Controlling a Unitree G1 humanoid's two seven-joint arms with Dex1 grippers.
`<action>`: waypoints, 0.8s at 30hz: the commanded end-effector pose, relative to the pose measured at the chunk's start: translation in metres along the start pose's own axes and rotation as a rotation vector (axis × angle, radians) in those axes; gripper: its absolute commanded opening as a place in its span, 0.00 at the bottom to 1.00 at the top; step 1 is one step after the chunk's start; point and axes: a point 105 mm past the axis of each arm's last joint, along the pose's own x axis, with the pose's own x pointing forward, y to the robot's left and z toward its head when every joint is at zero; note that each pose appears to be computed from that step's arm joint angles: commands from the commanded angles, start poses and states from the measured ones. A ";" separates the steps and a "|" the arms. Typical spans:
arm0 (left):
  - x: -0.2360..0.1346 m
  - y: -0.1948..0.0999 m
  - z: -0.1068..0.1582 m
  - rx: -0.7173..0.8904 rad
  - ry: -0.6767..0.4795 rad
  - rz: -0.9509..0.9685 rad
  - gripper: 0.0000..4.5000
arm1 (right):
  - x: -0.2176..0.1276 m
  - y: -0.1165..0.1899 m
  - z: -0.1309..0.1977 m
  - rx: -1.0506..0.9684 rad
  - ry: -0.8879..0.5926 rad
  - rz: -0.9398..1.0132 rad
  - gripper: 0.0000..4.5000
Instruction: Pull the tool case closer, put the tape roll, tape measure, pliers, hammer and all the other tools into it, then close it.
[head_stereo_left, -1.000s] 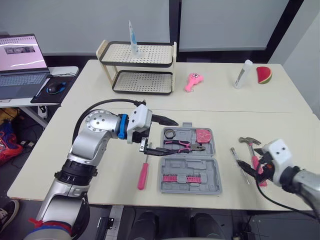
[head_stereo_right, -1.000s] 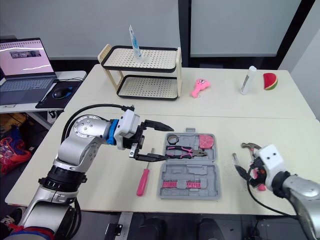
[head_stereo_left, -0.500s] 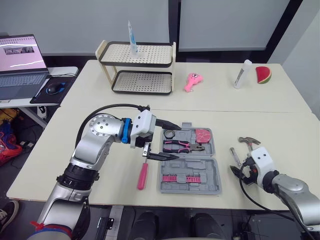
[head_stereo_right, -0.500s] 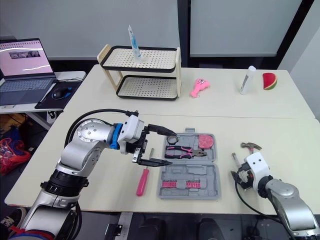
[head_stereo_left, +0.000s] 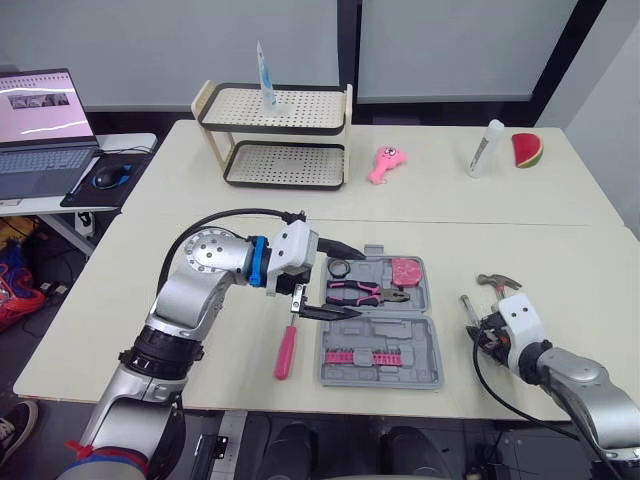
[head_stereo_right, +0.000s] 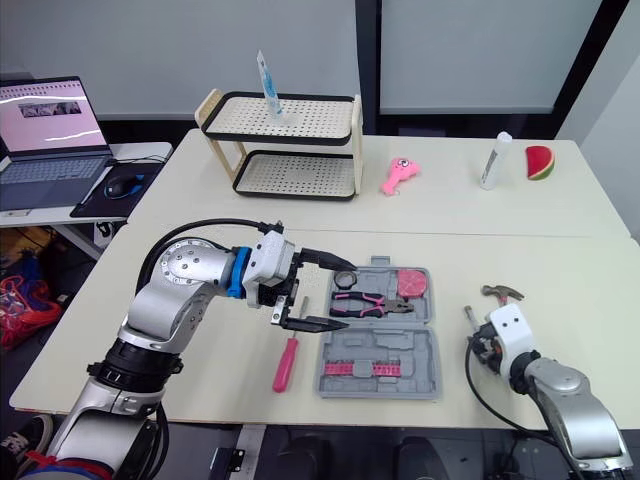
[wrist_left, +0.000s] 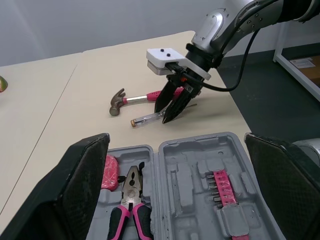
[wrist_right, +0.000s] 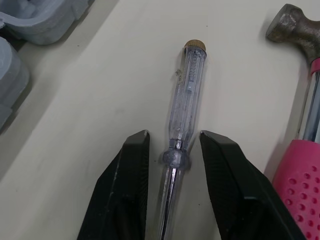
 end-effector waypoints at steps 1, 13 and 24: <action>0.002 0.000 0.010 0.042 -0.015 -0.006 1.00 | -0.005 -0.007 -0.002 -0.014 0.012 -0.029 0.22; -0.010 -0.001 0.007 0.045 -0.004 0.022 1.00 | -0.013 -0.002 0.032 -0.165 -0.038 0.065 0.08; -0.056 -0.027 -0.020 -0.008 0.128 0.006 1.00 | -0.030 0.080 0.095 -0.753 0.004 0.537 0.08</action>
